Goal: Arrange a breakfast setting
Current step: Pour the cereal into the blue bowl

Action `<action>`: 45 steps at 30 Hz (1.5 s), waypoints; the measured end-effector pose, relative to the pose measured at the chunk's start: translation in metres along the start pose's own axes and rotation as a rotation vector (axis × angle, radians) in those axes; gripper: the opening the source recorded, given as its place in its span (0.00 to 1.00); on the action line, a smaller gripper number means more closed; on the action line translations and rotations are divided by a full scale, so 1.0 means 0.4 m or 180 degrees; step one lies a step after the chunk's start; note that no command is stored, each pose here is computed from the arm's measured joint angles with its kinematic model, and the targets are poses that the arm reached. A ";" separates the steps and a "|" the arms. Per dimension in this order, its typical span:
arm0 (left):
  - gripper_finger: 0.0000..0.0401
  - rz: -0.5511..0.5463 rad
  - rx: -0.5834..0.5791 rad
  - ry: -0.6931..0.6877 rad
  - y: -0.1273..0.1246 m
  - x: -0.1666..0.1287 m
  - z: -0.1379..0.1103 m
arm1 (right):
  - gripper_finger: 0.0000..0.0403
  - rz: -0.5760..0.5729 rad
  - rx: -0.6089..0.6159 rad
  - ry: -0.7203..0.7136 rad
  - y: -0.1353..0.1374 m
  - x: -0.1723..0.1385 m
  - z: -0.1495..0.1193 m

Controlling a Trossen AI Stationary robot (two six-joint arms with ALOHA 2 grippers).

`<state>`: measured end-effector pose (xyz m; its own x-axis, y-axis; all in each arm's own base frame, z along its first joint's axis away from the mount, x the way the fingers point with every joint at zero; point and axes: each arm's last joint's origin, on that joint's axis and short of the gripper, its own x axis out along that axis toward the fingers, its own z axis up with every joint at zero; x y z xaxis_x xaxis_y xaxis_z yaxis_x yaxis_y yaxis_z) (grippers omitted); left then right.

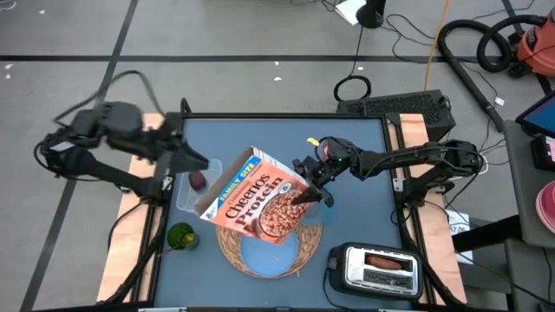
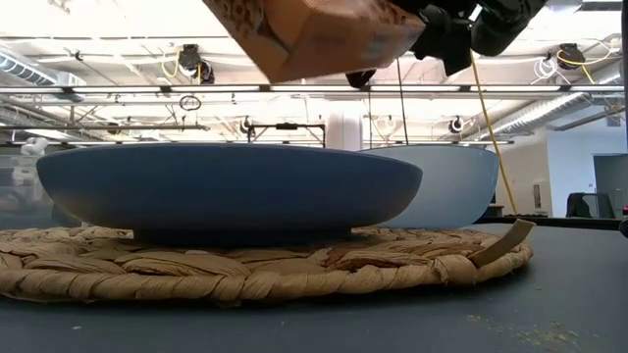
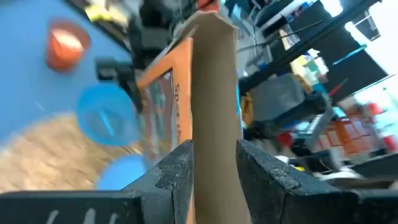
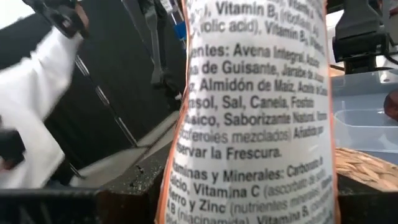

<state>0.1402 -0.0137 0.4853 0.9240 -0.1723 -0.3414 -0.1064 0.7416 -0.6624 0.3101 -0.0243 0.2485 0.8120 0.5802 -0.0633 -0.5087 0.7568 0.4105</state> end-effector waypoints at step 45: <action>0.32 -0.0141 0.1325 -0.1654 0.282 0.366 -0.307 | 0.51 -0.1276 -0.1612 -0.2356 0.160 -0.190 0.229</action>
<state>0.2184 -0.0351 0.2788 0.9921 0.0492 0.1151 -0.0098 0.9473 -0.3201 0.2421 -0.0477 0.3630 0.8376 0.0476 0.5441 -0.0784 0.9964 0.0335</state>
